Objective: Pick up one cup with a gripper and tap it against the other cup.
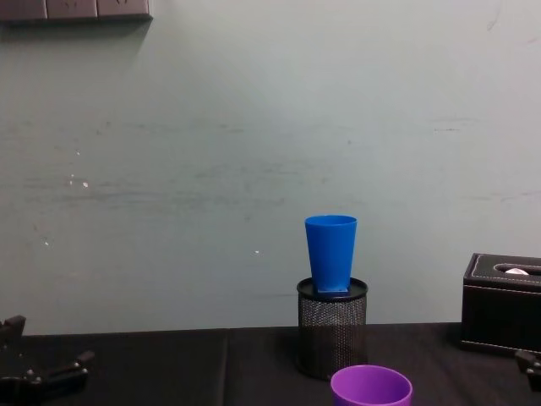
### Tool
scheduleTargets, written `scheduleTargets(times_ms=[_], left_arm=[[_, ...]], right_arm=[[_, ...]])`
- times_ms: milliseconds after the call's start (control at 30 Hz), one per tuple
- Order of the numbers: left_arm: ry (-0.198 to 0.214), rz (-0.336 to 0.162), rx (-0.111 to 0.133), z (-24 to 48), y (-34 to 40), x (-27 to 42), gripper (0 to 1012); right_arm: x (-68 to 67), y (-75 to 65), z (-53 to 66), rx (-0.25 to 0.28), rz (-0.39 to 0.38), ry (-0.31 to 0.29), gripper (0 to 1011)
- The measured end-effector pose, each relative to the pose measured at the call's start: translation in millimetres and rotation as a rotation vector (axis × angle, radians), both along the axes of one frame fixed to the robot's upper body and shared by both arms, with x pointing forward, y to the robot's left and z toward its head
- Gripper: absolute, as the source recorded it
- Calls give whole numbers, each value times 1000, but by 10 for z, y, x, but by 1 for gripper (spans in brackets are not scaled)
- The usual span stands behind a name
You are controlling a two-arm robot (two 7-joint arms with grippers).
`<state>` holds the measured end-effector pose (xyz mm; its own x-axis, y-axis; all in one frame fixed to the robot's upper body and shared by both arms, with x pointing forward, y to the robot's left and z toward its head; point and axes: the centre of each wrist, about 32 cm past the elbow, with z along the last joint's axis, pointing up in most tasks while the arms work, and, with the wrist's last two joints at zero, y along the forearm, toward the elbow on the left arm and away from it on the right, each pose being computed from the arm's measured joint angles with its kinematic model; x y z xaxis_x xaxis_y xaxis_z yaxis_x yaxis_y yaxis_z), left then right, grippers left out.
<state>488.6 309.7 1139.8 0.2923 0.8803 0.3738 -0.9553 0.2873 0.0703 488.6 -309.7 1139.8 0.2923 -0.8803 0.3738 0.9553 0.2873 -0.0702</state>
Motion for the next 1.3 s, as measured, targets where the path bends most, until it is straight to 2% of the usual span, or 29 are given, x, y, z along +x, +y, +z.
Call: scheduleTargets(times_ms=[1300], left_arm=[[0, 0, 0, 0, 0, 0, 1011]], right_arm=[[0, 0, 0, 0, 0, 0, 1003]])
